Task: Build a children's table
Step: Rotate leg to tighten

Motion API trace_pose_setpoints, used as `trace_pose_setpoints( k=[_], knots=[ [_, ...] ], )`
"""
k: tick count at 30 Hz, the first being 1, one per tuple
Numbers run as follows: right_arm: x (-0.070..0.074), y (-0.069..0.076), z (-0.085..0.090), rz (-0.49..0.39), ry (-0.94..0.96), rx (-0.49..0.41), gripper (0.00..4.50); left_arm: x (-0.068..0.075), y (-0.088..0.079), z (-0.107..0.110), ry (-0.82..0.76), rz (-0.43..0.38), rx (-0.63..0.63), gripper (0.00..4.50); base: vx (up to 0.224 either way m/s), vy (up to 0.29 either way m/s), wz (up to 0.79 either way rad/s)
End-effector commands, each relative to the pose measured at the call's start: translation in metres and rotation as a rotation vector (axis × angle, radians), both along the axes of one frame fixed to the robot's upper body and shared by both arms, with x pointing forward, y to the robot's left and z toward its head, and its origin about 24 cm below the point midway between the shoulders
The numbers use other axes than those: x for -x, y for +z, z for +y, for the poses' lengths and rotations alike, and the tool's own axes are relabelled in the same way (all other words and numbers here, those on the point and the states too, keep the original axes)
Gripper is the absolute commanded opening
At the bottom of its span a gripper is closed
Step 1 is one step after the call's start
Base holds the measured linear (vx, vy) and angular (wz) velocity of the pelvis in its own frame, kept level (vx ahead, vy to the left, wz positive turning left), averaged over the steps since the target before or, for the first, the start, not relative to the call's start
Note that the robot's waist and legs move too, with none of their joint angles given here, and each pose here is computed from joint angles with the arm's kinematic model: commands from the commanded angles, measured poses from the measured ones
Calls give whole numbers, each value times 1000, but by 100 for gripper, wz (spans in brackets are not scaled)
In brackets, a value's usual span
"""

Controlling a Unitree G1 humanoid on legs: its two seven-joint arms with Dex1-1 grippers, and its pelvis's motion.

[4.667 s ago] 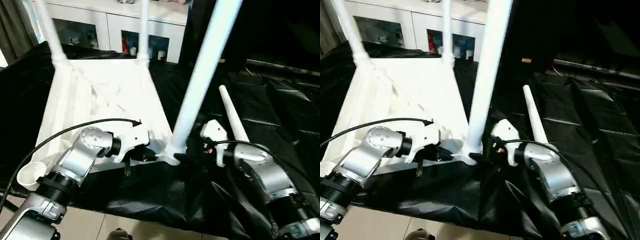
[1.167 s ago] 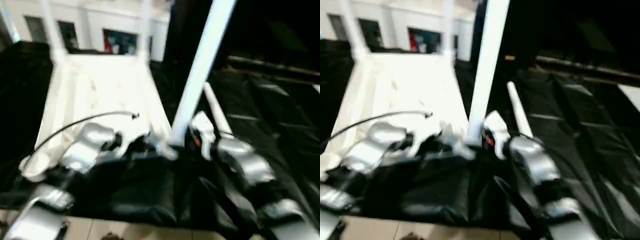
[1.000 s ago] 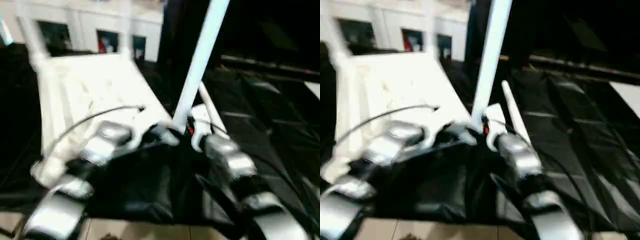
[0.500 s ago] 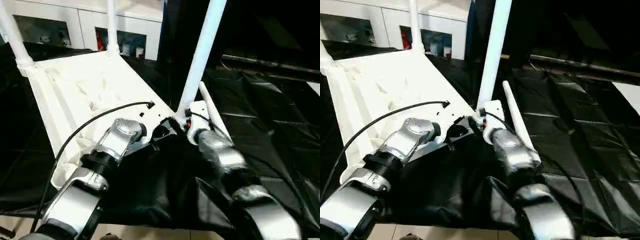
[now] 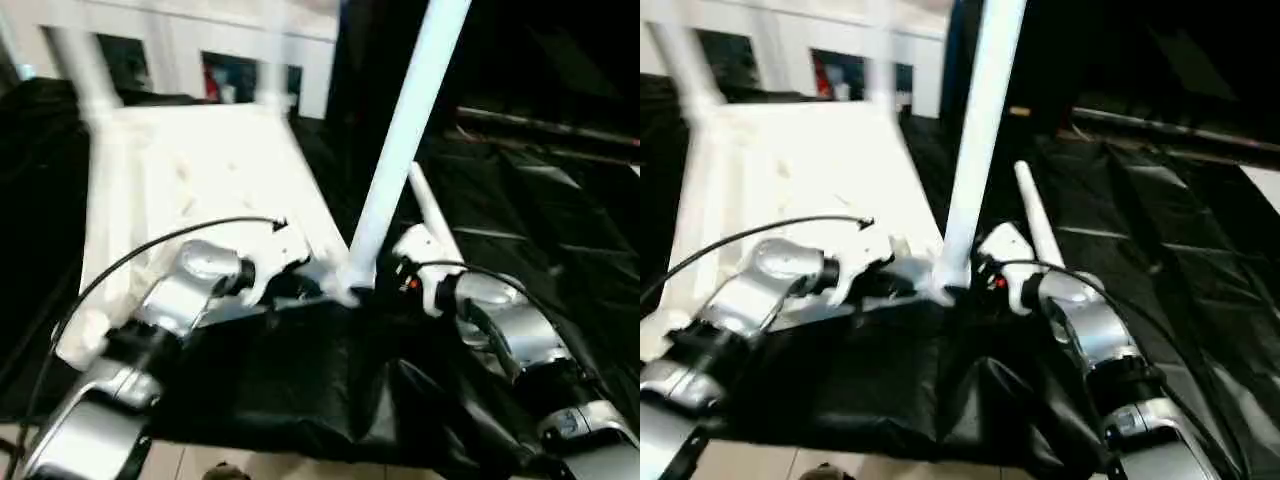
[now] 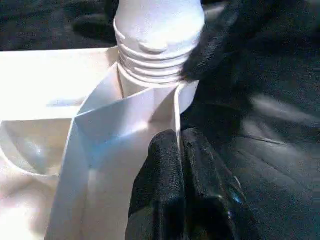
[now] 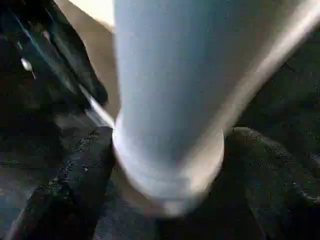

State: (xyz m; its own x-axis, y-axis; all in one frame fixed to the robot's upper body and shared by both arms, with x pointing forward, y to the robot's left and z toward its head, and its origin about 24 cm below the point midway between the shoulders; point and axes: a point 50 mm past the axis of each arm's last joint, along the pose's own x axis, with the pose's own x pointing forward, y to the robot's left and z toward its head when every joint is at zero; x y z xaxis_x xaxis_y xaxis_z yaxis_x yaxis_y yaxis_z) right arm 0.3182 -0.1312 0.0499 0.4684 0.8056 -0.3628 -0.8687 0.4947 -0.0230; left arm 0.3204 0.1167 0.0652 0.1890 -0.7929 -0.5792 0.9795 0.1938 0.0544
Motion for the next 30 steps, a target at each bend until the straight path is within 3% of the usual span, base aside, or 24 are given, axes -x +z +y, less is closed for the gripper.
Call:
trace_pose_setpoints(
  k=[1,5,13,20,26,29,30],
  knots=[
    [-1,9,-3,-14,23,-13,384,13,-8,-13,-116,69,-7,0,0,0,0],
    [3,8,-1,11,64,-14,384,15,-7,-12,-122,70,-6,0,0,0,0],
    [6,5,-1,42,97,-3,303,16,-6,-7,-113,68,-24,0,0,0,0],
    [6,1,0,62,58,-29,277,14,-6,-7,-81,66,-11,0,0,0,0],
    [-12,-21,1,87,-323,-51,272,-7,-12,-9,180,15,-21,0,0,0,0],
    [-21,-31,17,127,-560,-87,272,-22,-17,-18,372,-10,-42,0,-33,0,-3],
    [-21,-31,17,127,-560,-87,272,-22,-17,-18,372,-10,-42,0,0,0,0]
  ],
)
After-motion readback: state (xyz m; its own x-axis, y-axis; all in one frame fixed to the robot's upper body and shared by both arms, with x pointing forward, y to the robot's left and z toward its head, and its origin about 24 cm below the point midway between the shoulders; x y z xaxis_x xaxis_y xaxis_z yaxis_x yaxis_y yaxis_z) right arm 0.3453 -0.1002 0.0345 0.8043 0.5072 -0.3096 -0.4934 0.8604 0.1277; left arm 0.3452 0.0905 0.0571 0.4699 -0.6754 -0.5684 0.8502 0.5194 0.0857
